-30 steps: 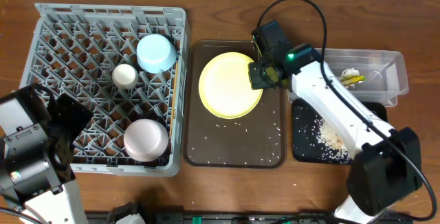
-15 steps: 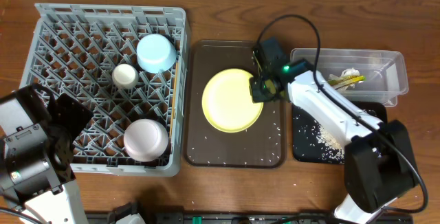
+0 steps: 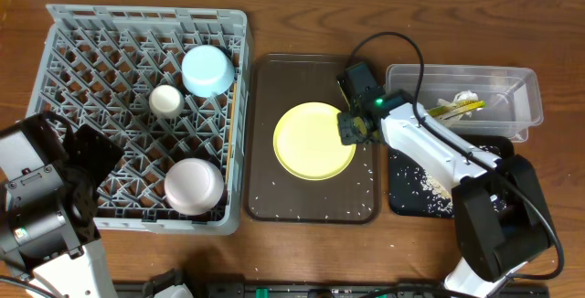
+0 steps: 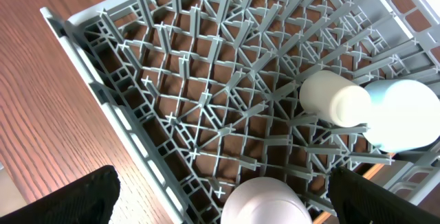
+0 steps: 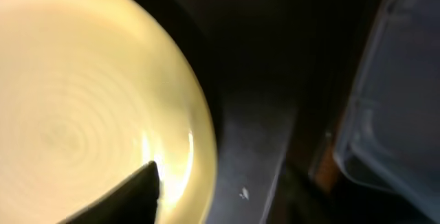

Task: Sort waste into correct bins and load items into the dishwasher

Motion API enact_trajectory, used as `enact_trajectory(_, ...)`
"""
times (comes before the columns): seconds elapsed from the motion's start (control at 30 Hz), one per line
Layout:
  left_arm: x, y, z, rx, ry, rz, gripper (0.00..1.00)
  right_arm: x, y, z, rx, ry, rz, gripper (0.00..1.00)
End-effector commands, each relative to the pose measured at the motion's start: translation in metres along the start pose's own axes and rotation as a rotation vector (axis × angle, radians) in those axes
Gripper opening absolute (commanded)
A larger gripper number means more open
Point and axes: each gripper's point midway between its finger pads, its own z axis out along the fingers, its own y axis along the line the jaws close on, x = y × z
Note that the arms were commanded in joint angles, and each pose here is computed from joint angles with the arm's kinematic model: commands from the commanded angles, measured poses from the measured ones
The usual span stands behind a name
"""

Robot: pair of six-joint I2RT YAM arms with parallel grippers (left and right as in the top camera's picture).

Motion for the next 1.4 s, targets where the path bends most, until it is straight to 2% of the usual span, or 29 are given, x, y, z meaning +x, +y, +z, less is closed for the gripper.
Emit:
enact_trajectory(0.0,-0.004,0.003,-0.003,-0.013,-0.015,0.009,0.98,-0.028,-0.005,-0.027,0.016,-0.078,0.02,0.59)
enact_trajectory(0.1,-0.004,0.003,-0.003,-0.013,-0.015,0.009,0.98,-0.037,0.023,-0.052,-0.127,-0.09,-0.02,0.59)
enact_trajectory(0.2,-0.004,0.003,-0.003,-0.013,-0.015,0.009,0.98,-0.029,0.079,-0.07,-0.377,-0.058,-0.077,0.55)
enact_trajectory(0.27,-0.004,0.003,-0.003,-0.013,-0.015,0.009,0.98,-0.021,0.105,-0.072,-0.443,-0.047,-0.095,0.52)
enact_trajectory(0.4,-0.004,0.003,-0.003,-0.013,-0.015,0.009,0.98,-0.011,0.14,-0.053,-0.348,-0.116,-0.157,0.41)
enact_trajectory(0.57,-0.004,0.003,-0.003,-0.013,-0.015,0.009,0.98,-0.002,0.163,-0.023,-0.149,-0.218,-0.257,0.41)
enact_trajectory(0.87,-0.004,0.003,-0.003,-0.013,-0.015,0.009,0.98,0.019,0.165,0.026,-0.025,-0.187,-0.267,0.32)
enact_trajectory(1.0,-0.004,0.003,-0.003,-0.013,-0.015,0.009,0.98,0.023,0.166,0.031,-0.035,-0.168,-0.248,0.25)
enact_trajectory(1.03,-0.004,0.003,-0.003,-0.013,-0.015,0.009,0.98,0.025,0.167,0.033,-0.037,-0.161,-0.251,0.2)
enact_trajectory(1.1,-0.004,0.003,-0.003,-0.013,-0.015,0.009,0.98,0.027,0.167,0.035,-0.036,-0.152,-0.253,0.01)
enact_trajectory(1.23,-0.004,0.003,-0.003,-0.013,-0.015,0.009,0.98,0.016,0.167,0.027,-0.052,-0.174,-0.213,0.01)
enact_trajectory(1.37,-0.004,0.003,-0.003,-0.013,-0.015,0.009,0.98,-0.016,0.156,-0.024,-0.117,-0.212,-0.145,0.01)
